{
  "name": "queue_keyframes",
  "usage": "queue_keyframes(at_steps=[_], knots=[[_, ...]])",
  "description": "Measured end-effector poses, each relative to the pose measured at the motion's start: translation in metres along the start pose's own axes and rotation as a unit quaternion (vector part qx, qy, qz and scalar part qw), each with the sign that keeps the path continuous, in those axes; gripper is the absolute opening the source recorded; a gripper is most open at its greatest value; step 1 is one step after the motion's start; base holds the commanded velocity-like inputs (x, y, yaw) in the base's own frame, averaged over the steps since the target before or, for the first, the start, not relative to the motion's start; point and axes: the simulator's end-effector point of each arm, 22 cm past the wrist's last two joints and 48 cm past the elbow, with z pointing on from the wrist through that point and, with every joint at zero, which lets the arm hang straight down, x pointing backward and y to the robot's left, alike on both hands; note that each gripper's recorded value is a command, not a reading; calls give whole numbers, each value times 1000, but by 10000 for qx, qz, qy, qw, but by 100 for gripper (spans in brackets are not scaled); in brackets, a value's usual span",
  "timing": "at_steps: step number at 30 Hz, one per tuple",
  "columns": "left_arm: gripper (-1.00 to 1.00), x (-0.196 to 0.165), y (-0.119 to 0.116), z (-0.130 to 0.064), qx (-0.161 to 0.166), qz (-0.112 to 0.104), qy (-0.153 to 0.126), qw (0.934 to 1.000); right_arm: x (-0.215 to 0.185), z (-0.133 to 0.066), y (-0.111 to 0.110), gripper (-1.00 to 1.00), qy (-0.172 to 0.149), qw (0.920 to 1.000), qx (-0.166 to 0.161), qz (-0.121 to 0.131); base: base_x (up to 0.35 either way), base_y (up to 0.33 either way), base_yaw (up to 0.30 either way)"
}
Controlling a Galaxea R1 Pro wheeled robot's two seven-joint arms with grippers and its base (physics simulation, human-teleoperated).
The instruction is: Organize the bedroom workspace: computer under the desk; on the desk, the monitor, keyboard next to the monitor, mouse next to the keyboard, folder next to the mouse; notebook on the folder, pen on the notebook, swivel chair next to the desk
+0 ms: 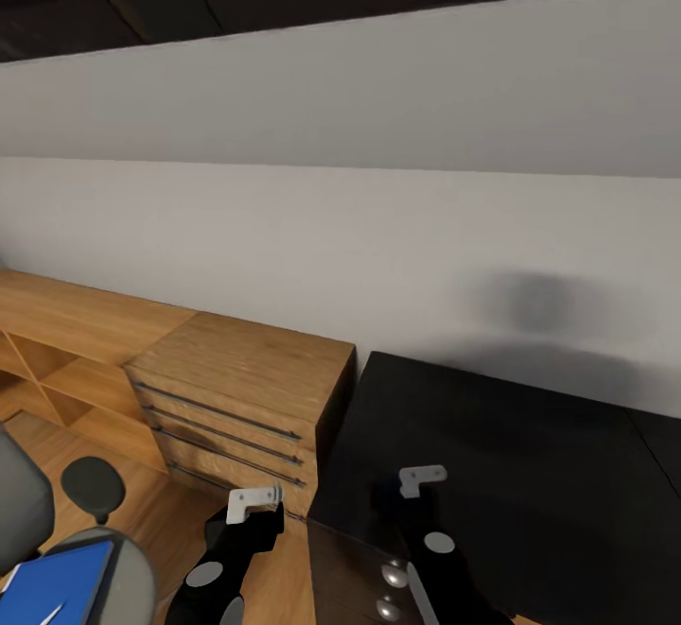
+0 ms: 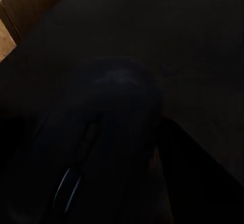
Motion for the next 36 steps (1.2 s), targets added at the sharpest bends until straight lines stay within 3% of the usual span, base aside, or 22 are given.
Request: queue_keyframes(at_steps=[8,14,22,36], knots=[[100,0,0,0,1,-1,0,10000,6,0,23,-100,63,9987,-497,-21,147,54,0],[100,0,0,0,-2,0,-1,10000,37,4,29,-100,400,9974,-589,-66,142,5,0],[100,0,0,0,-6,5,-2,10000,56,5,35,-100,596,9961,-646,-96,28,15,0],[100,0,-2,0,15,18,-3,10000,66,-3,78,-100,684,9871,-1431,-225,24,19,0]])
